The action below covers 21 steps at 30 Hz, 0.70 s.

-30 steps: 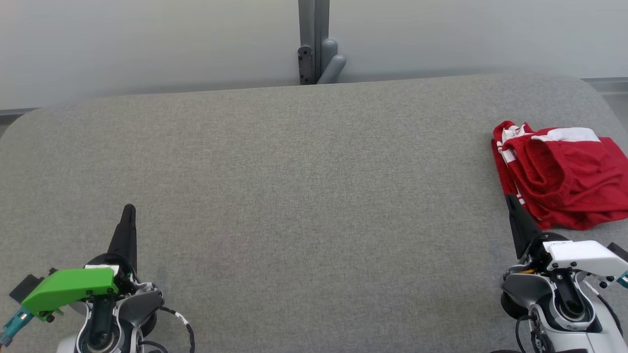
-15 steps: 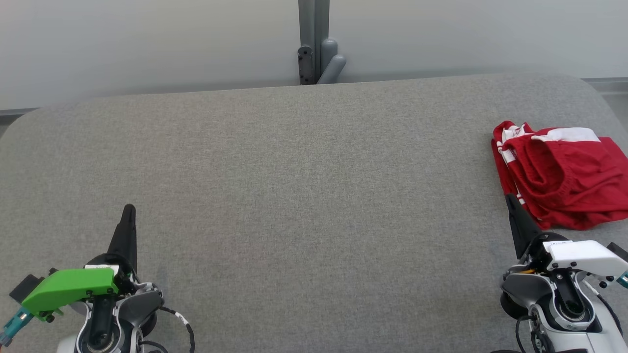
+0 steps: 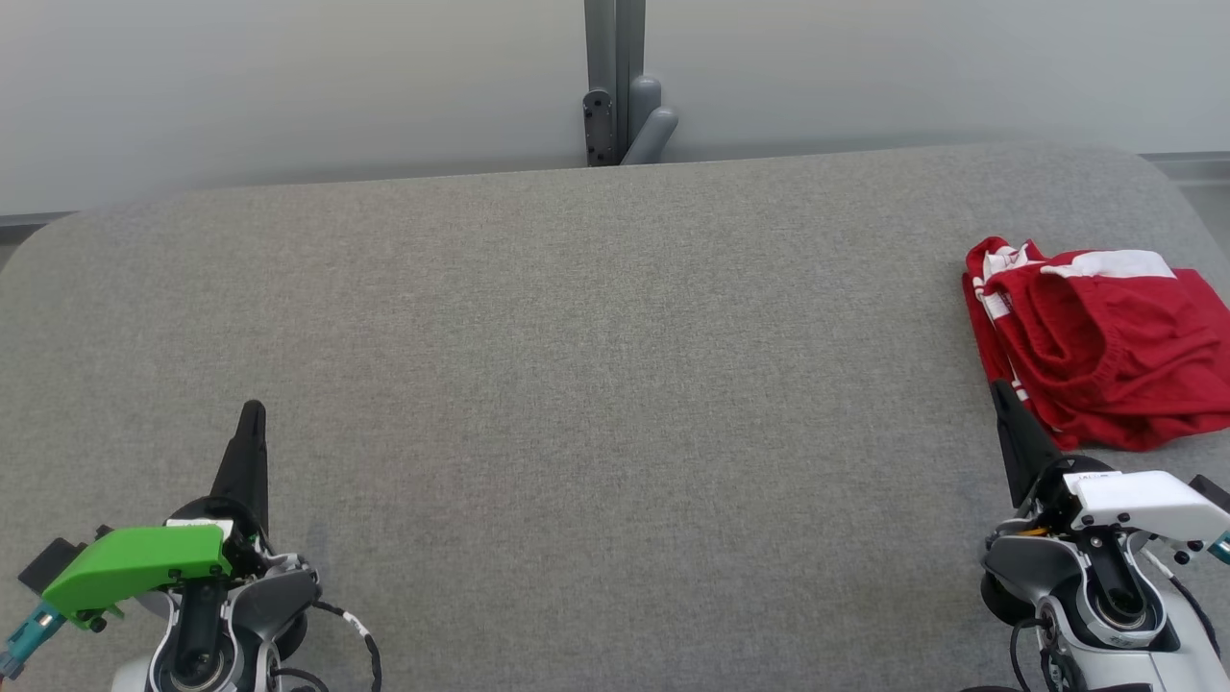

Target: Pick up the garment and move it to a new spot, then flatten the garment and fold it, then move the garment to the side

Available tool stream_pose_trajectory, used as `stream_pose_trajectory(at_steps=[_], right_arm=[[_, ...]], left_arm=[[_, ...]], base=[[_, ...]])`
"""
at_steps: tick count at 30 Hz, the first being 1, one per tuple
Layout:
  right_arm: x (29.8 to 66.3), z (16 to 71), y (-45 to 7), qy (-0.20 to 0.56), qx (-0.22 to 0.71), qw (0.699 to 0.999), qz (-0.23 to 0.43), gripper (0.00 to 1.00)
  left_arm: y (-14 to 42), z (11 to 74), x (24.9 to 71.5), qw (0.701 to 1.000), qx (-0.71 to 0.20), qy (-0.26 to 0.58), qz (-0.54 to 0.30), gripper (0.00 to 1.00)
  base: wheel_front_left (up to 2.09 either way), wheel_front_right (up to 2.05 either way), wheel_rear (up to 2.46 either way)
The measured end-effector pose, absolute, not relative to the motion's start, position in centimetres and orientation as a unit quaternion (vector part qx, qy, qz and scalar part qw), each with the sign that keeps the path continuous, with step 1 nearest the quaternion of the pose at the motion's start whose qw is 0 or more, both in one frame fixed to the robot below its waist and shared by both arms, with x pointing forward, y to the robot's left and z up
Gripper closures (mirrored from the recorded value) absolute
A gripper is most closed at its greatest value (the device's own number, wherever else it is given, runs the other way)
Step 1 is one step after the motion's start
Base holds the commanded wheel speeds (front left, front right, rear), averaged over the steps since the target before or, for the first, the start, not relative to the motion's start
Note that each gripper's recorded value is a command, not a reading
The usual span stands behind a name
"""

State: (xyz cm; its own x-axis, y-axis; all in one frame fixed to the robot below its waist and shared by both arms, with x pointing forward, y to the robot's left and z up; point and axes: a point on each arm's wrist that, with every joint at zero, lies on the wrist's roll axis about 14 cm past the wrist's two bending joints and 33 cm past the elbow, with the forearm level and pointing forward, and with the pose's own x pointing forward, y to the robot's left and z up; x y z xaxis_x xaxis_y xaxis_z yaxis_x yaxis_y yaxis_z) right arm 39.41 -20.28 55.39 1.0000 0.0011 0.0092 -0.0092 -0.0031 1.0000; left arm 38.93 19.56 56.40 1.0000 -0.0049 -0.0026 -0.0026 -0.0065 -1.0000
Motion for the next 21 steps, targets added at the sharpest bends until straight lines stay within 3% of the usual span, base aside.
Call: stream_pose_trajectory(at_steps=[21], right_arm=[[39.42,55.41,-20.28,-0.003,0.707,0.707,0.004,1.0]], left_arm=[[19.56,56.4,38.93,0.705,-0.709,0.003,-0.001,1.0]], base=[[0.0,0.0,0.0]])
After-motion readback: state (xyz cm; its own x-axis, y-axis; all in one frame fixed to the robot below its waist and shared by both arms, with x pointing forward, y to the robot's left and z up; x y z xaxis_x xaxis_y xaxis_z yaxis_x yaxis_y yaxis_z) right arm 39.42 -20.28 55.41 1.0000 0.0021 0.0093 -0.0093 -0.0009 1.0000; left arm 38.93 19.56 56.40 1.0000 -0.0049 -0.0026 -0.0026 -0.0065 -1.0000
